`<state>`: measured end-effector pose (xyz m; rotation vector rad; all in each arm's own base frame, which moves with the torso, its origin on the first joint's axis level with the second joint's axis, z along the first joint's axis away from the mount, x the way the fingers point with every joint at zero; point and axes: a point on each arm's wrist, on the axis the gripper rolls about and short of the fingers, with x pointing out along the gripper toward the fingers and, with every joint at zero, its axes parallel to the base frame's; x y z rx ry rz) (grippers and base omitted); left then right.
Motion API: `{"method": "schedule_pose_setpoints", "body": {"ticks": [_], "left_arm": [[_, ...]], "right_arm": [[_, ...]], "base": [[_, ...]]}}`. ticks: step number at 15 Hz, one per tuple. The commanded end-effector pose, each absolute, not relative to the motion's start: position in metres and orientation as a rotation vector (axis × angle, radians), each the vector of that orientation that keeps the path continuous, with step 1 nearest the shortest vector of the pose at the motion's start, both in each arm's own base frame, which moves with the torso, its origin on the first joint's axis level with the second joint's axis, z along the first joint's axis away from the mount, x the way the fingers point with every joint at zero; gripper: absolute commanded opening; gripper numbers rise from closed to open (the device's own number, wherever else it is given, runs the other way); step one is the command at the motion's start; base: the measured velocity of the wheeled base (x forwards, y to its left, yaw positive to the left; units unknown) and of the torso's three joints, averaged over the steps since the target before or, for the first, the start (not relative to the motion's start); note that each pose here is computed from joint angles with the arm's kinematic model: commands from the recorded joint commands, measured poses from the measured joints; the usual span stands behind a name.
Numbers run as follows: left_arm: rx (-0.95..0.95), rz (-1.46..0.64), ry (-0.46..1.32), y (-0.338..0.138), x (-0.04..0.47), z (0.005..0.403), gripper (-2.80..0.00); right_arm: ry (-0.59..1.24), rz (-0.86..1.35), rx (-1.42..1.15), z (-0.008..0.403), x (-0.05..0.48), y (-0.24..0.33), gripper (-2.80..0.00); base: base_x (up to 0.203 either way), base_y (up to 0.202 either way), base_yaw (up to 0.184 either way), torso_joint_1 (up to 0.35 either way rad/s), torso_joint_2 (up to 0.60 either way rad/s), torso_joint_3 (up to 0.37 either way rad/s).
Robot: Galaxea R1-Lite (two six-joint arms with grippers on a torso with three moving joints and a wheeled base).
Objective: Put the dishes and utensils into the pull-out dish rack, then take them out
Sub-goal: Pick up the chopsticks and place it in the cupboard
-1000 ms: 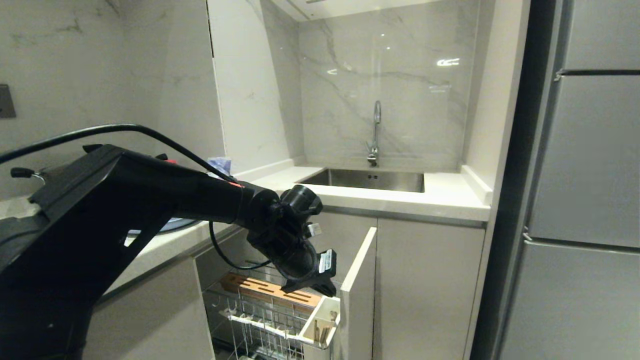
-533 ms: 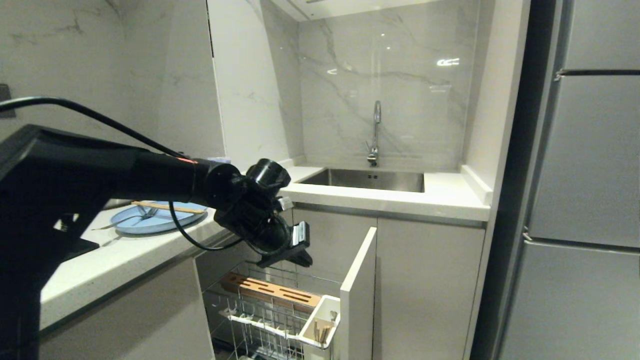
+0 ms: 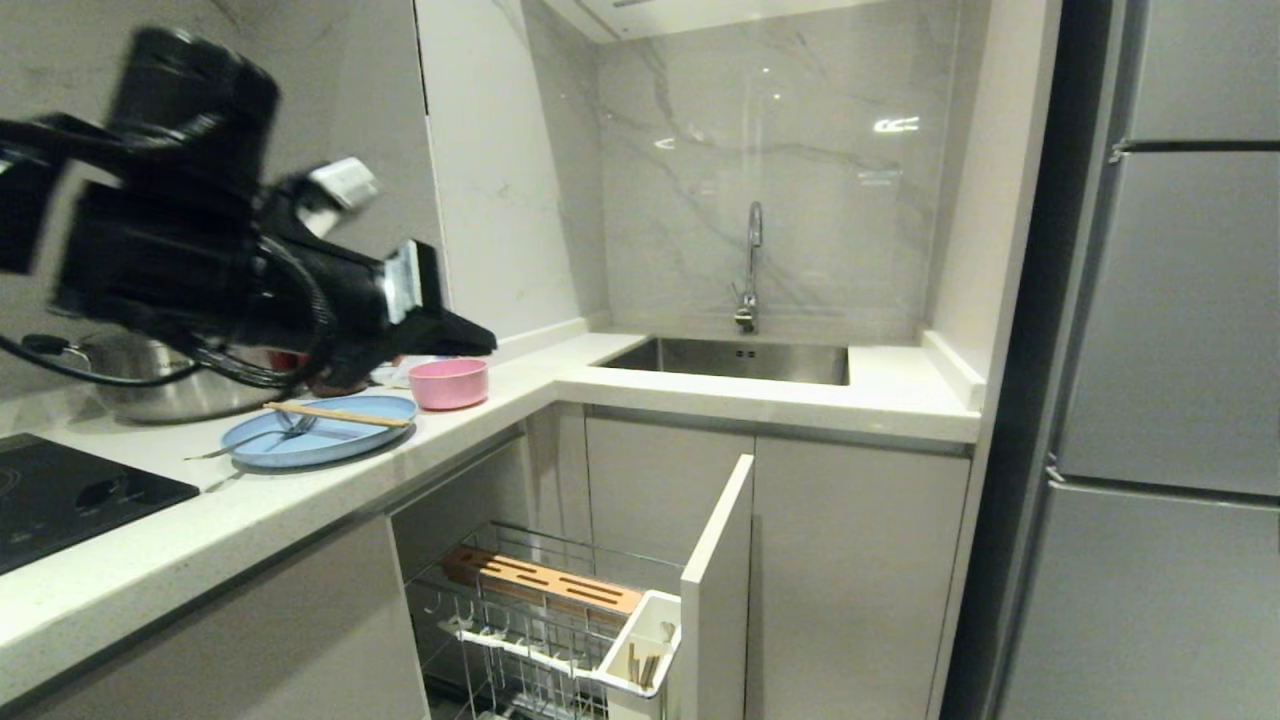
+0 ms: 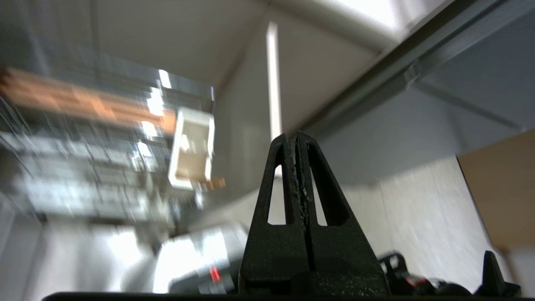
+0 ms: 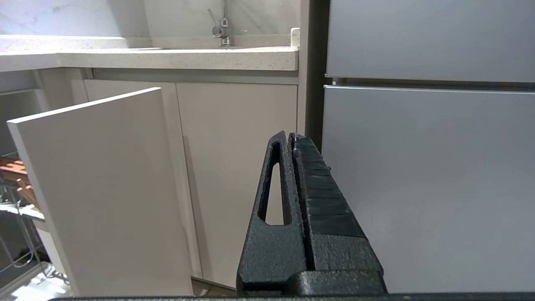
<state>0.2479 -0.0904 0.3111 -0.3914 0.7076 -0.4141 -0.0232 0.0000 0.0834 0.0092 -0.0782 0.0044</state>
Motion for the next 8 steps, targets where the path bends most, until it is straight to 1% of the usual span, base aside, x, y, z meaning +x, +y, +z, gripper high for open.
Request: {"method": "schedule_pose_setpoints", "body": {"ticks": [1, 3, 5, 7, 8], "left_arm": [[-0.344, -0.437, 0.406, -0.053, 0.156, 0.37, -2.8], [-0.236, -0.388, 0.195, -0.023, 0.089, 0.388, -2.8], [-0.107, -0.322, 0.035, -0.008, 0.027, 0.385, -2.8], [0.022, -0.253, -0.04, -0.003, -0.021, 0.356, -2.8], [0.07, -0.207, -0.05, -0.003, -0.04, 0.331, -2.8]], "right_arm": [[-0.054, 0.005, 0.01, 0.076, -0.021, 0.0, -2.8], [-0.054, 0.005, 0.009, 0.076, -0.021, 0.0, -2.8], [-0.054, 0.005, 0.009, 0.076, -0.021, 0.0, -2.8], [-0.054, 0.005, 0.009, 0.076, -0.021, 0.0, -2.8], [-0.054, 0.005, 0.009, 0.076, -0.021, 0.0, -2.8]], "base": [[0.0, 0.0, 0.0, 0.0, 0.0, 0.0], [0.0, 0.0, 0.0, 0.0, 0.0, 0.0], [0.0, 0.0, 0.0, 0.0, 0.0, 0.0], [0.0, 0.0, 0.0, 0.0, 0.0, 0.0], [0.0, 0.0, 0.0, 0.0, 0.0, 0.0]]}}
